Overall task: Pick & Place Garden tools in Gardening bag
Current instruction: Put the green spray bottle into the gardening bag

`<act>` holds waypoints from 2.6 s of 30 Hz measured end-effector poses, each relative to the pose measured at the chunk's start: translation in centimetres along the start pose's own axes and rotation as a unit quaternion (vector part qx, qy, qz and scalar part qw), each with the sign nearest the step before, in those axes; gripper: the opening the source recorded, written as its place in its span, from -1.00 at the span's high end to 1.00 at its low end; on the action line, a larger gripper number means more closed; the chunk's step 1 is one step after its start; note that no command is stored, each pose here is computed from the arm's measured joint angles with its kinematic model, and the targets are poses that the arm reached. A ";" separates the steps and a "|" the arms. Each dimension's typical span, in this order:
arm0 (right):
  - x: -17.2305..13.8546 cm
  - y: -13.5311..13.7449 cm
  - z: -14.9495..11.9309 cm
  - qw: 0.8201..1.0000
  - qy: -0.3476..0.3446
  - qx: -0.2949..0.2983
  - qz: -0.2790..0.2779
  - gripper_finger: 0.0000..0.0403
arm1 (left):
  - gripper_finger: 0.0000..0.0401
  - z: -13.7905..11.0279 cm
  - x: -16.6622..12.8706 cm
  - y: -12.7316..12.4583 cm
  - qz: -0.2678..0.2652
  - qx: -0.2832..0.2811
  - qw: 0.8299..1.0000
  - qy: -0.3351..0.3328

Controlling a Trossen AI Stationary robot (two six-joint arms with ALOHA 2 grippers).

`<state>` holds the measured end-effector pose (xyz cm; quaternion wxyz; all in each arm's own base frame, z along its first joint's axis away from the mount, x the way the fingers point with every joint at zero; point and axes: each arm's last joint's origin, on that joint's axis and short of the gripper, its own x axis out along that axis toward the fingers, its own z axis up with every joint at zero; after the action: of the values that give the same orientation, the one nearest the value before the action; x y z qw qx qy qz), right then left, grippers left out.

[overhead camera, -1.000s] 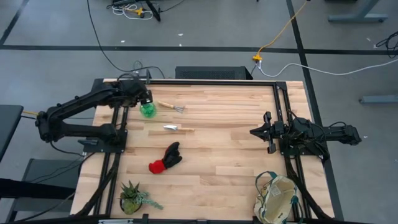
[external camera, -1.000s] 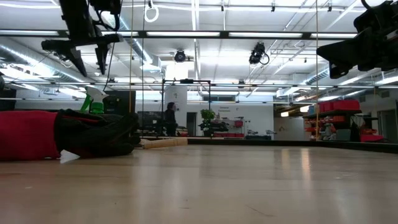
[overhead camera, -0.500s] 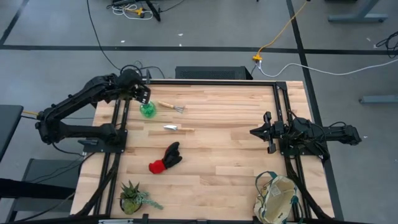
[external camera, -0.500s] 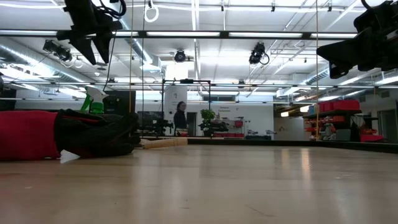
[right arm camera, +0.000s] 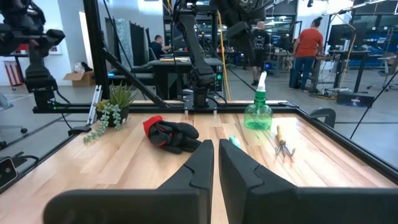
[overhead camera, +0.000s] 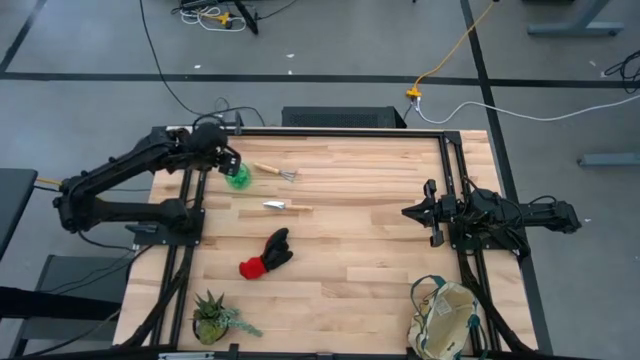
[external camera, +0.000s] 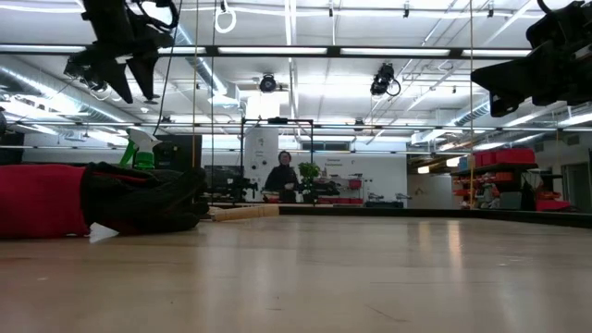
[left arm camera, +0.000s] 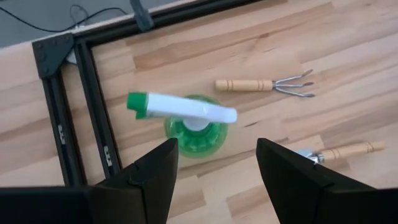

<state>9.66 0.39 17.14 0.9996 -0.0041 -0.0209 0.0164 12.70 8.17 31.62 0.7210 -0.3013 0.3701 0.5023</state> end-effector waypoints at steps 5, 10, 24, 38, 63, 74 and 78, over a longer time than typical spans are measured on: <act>0.0 0.0 0.0 1.000 0.000 0.000 0.000 0.85 | -0.12 -1.4 0.2 0.3 -0.005 -0.012 1.000 -0.007; 0.0 0.0 0.0 1.000 0.000 0.000 0.000 0.85 | -0.12 -2.5 1.3 0.1 -0.019 -0.025 0.999 -0.014; 0.0 0.0 0.0 1.000 0.000 0.000 0.000 0.85 | -0.12 -4.8 3.8 -0.8 -0.028 -0.011 1.000 -0.008; 0.0 0.0 0.0 1.000 0.000 0.000 0.000 0.85 | -0.12 -7.1 7.3 -0.8 -0.006 -0.005 1.000 -0.028; 0.0 0.0 0.0 1.000 0.000 0.000 0.000 0.85 | -0.12 -7.2 7.9 -0.5 0.046 0.011 0.994 -0.094; 0.0 0.0 0.0 1.000 0.000 0.000 0.000 0.85 | -0.12 -8.2 9.3 -0.3 0.039 0.012 0.996 -0.086; 0.0 0.0 0.0 1.000 0.000 0.000 0.000 0.85 | -0.12 -8.6 9.9 -0.2 0.040 0.010 0.995 -0.094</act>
<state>9.66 0.39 17.13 0.9996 -0.0041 -0.0208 0.0164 13.06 6.15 18.68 0.7349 -0.2302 0.3176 0.5532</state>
